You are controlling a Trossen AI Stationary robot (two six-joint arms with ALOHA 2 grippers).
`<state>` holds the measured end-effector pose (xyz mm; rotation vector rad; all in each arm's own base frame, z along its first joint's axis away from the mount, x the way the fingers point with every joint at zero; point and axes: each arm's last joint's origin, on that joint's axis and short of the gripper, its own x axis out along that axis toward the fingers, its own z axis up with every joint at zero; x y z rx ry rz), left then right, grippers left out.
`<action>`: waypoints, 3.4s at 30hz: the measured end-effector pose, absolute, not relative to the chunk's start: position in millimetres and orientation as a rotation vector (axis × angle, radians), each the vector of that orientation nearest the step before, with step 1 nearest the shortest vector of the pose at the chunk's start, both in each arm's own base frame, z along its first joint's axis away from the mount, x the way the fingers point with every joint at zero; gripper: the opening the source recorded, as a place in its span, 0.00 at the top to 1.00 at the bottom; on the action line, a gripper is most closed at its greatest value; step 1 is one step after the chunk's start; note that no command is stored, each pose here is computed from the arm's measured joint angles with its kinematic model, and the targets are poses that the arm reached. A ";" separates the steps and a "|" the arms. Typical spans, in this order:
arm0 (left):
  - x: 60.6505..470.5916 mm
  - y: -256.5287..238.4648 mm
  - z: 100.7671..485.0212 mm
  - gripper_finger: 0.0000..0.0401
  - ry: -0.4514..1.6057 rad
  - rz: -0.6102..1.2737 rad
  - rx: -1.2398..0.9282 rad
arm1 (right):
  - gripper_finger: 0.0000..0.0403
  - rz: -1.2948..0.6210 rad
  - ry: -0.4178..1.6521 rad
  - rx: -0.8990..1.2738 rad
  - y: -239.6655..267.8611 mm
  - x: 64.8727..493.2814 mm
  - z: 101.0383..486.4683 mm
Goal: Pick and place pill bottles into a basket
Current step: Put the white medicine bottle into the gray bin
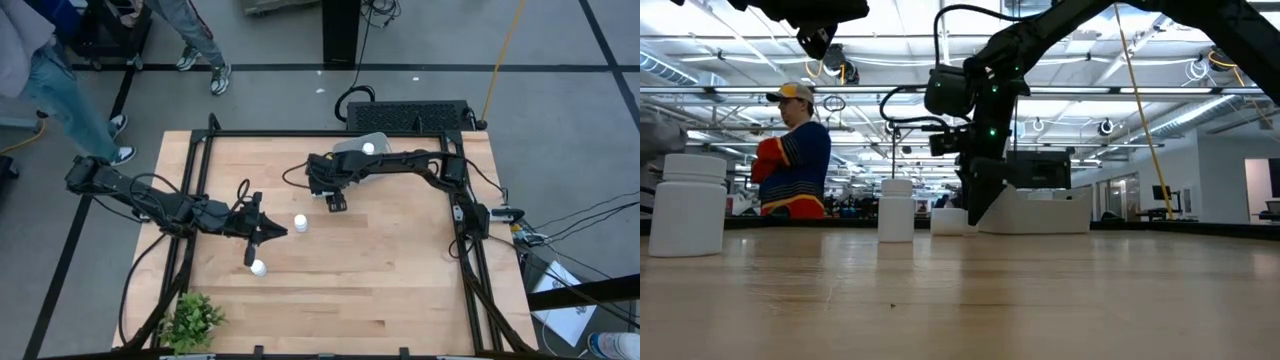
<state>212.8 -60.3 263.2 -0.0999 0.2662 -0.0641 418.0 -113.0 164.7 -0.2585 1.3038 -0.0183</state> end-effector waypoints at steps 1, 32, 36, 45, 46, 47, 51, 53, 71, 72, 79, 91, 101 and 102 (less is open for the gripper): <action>212.8 -60.3 263.2 0.91 0.266 -0.064 -0.100 | 0.35 -0.014 1.303 -0.253 -112.7 417.9 164.6; 212.8 -60.3 263.4 0.91 0.267 -0.054 -0.170 | 0.67 -0.056 1.317 -0.293 -80.6 425.0 163.3; 213.6 -59.7 265.6 0.91 0.244 -0.050 -0.194 | 0.67 -0.116 1.312 -0.337 -75.9 422.5 175.8; 214.0 -59.8 267.6 0.91 0.225 -0.051 -0.222 | 0.67 -0.177 1.288 -0.440 -43.8 410.9 212.8; 213.8 -59.7 266.6 0.91 0.234 -0.048 -0.229 | 0.67 -0.187 1.282 -0.454 -37.4 408.7 215.5; 213.5 -59.6 265.3 0.91 0.248 -0.045 -0.237 | 0.67 -0.193 1.275 -0.468 -30.6 405.0 218.5; 211.7 -61.0 260.6 0.91 0.299 -0.044 -0.216 | 0.67 -0.225 1.239 -0.496 -4.4 384.1 227.5; 209.8 -62.3 256.4 0.91 0.343 -0.049 -0.181 | 0.67 -0.264 1.220 -0.507 8.2 368.9 229.6; 263.3 -62.4 200.5 0.54 0.401 0.191 0.047 | 0.67 -0.278 0.906 -0.431 79.1 301.7 221.6; 265.8 -63.1 200.5 0.51 0.378 0.191 0.036 | 0.67 -0.290 0.902 -0.443 79.8 301.5 221.8; 275.5 -59.6 198.8 0.37 0.297 0.226 -0.133 | 0.67 -0.273 0.855 -0.446 87.4 306.4 220.8; 279.3 -58.4 199.7 0.37 0.286 0.135 -0.181 | 0.67 -0.244 0.809 -0.461 86.0 325.9 207.4; 301.8 -64.8 193.7 0.35 0.315 0.140 -0.140 | 0.67 -0.200 0.773 -0.435 84.2 331.1 209.5; 303.4 -65.8 195.4 0.35 0.310 0.137 -0.135 | 0.67 -0.201 0.773 -0.430 84.2 330.9 209.7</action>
